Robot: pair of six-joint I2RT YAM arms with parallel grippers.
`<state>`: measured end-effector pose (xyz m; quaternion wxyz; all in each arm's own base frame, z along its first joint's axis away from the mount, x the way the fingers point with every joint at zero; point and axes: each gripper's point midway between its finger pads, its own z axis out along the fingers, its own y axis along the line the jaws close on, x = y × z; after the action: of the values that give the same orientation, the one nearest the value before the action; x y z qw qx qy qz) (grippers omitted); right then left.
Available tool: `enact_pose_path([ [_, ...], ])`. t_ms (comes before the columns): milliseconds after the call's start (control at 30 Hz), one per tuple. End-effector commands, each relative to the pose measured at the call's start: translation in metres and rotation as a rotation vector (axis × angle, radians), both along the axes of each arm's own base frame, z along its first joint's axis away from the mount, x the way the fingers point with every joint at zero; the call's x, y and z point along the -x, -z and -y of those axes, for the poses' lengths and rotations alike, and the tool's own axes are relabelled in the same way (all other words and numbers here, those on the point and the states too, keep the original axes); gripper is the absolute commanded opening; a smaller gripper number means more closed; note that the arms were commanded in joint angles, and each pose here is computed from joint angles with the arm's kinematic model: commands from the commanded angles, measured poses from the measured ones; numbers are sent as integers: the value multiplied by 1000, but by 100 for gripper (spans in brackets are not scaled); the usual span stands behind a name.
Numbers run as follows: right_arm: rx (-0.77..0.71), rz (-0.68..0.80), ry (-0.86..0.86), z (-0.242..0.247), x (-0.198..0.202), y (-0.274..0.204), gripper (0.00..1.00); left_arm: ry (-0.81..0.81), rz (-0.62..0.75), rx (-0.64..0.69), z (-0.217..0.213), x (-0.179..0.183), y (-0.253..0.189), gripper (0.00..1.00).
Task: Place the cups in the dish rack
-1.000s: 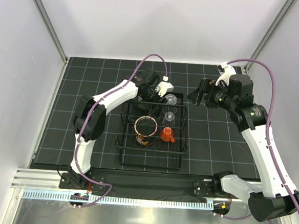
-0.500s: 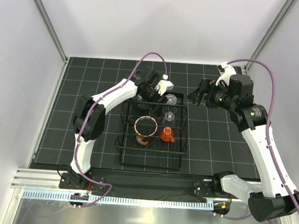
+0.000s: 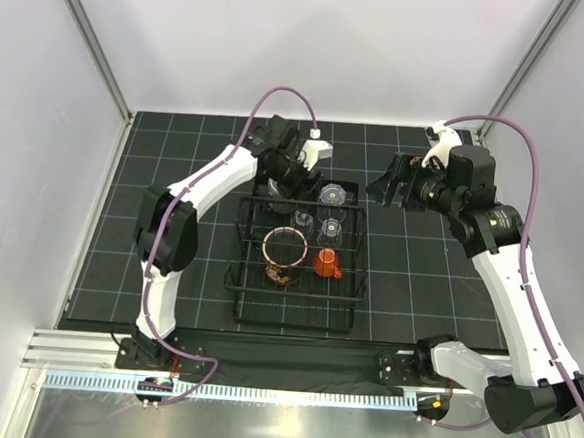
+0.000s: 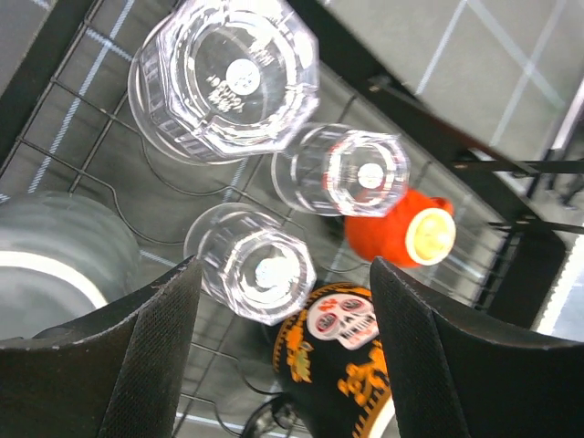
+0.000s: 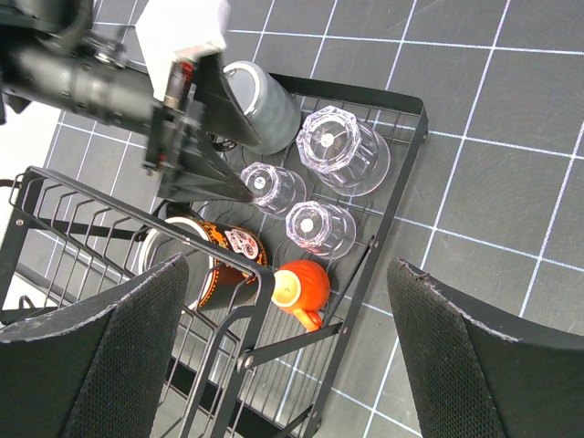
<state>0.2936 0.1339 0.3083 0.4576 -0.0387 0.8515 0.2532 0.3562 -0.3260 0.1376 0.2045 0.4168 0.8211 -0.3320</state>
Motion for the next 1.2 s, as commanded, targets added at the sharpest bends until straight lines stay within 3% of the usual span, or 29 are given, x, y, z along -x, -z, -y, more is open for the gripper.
enact_pose_path([
  [0, -23, 56, -2, -1, -1, -16, 89, 22, 68, 171, 5, 1, -71, 72],
  [367, -23, 42, -1, 0, 3, -13, 89, -10, 80, 517, -11, 7, -177, 73],
  [467, -23, 37, 2, 1, 6, -11, 89, -99, 110, 563, -22, 6, -202, 73],
  [600, -17, 19, 20, 5, 11, -4, 89, -290, 117, 555, -46, 4, -214, 77],
  [633, -13, 21, 25, 7, 13, -4, 89, -397, 120, 516, -57, -4, -200, 80],
  [733, 5, 8, 36, 12, 20, 3, 92, -542, 153, 528, -85, 8, -213, 84],
  [867, 35, 11, 78, 23, 31, 6, 96, -790, 155, 483, -132, 16, -191, 89],
  [1000, 67, -16, 134, 37, 44, 10, 98, -955, 132, 416, -168, 38, -175, 93],
  [1167, 116, -67, 231, 58, 61, 26, 100, -1059, 171, 468, -192, 71, -177, 99],
])
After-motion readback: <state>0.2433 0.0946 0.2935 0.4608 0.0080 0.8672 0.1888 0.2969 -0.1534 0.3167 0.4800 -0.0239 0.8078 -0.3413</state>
